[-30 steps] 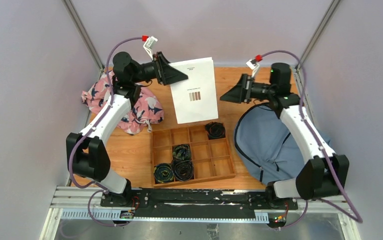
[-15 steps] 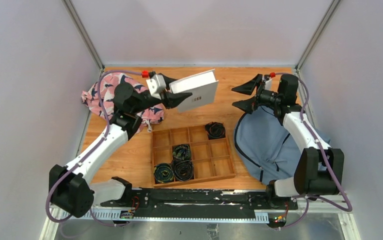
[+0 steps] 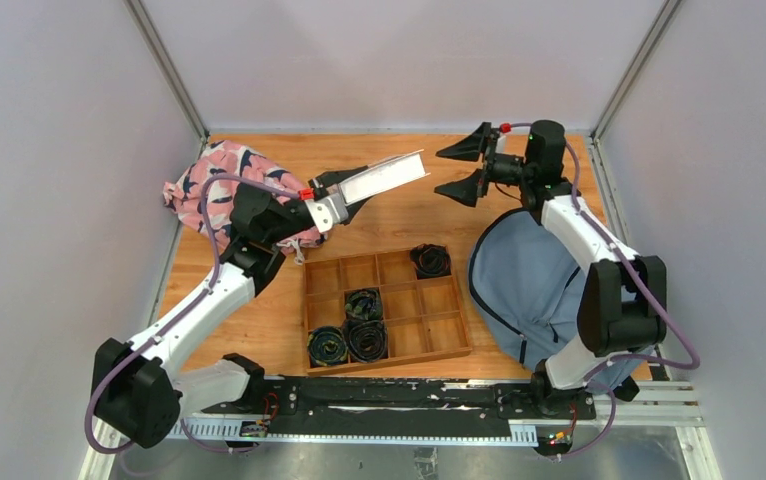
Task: Pack the student bag
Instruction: Pick up the book from the center of the board.
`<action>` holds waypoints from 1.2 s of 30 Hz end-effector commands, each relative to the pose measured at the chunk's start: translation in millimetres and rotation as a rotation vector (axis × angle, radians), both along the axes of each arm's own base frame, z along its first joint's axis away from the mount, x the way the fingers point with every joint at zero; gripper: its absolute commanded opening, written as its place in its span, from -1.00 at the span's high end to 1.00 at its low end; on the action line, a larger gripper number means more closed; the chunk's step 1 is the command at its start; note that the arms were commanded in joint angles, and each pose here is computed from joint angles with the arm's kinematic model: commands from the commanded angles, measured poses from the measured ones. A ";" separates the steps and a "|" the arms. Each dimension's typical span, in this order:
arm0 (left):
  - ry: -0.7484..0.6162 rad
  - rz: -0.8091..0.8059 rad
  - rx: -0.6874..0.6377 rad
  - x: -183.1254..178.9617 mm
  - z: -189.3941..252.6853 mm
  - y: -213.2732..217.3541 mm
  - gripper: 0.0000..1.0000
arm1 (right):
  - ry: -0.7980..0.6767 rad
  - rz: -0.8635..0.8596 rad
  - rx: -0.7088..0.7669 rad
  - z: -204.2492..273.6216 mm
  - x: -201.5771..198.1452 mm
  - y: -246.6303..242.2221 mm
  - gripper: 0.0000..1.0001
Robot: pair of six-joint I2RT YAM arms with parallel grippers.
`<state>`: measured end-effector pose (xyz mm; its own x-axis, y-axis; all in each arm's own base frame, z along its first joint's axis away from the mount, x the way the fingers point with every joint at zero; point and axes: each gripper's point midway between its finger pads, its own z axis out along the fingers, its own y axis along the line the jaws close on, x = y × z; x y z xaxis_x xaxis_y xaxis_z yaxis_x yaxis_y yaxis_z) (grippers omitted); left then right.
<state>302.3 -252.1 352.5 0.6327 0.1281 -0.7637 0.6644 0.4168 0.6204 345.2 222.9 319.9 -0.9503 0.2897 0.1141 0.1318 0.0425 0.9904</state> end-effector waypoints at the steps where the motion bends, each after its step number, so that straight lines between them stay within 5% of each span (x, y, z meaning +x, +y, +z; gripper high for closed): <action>1: -0.126 -0.031 -0.003 -15.0 19.1 -0.8 0.95 | 0.036 0.086 0.065 10.0 -0.3 20.9 -0.81; 17: -0.088 -0.118 0.030 -29.9 6.9 -7.4 1.00 | 0.095 0.137 0.184 3.9 13.8 51.2 -0.79; 27: -0.120 -0.090 0.099 -20.4 3.7 -7.2 1.00 | 0.131 0.283 0.224 -1.9 -16.1 97.5 -0.69; 32: -0.125 -0.088 0.096 -20.9 7.0 -6.7 1.00 | 0.142 0.296 0.262 -8.5 -25.5 99.9 0.02; 34: -0.117 -0.082 0.093 -20.5 6.5 -5.9 0.65 | 0.124 0.293 0.282 -7.2 -26.1 98.2 0.40; 36: -0.096 -0.071 0.080 -19.5 7.6 -4.6 0.08 | 0.099 0.293 0.292 -5.6 -27.2 97.2 0.71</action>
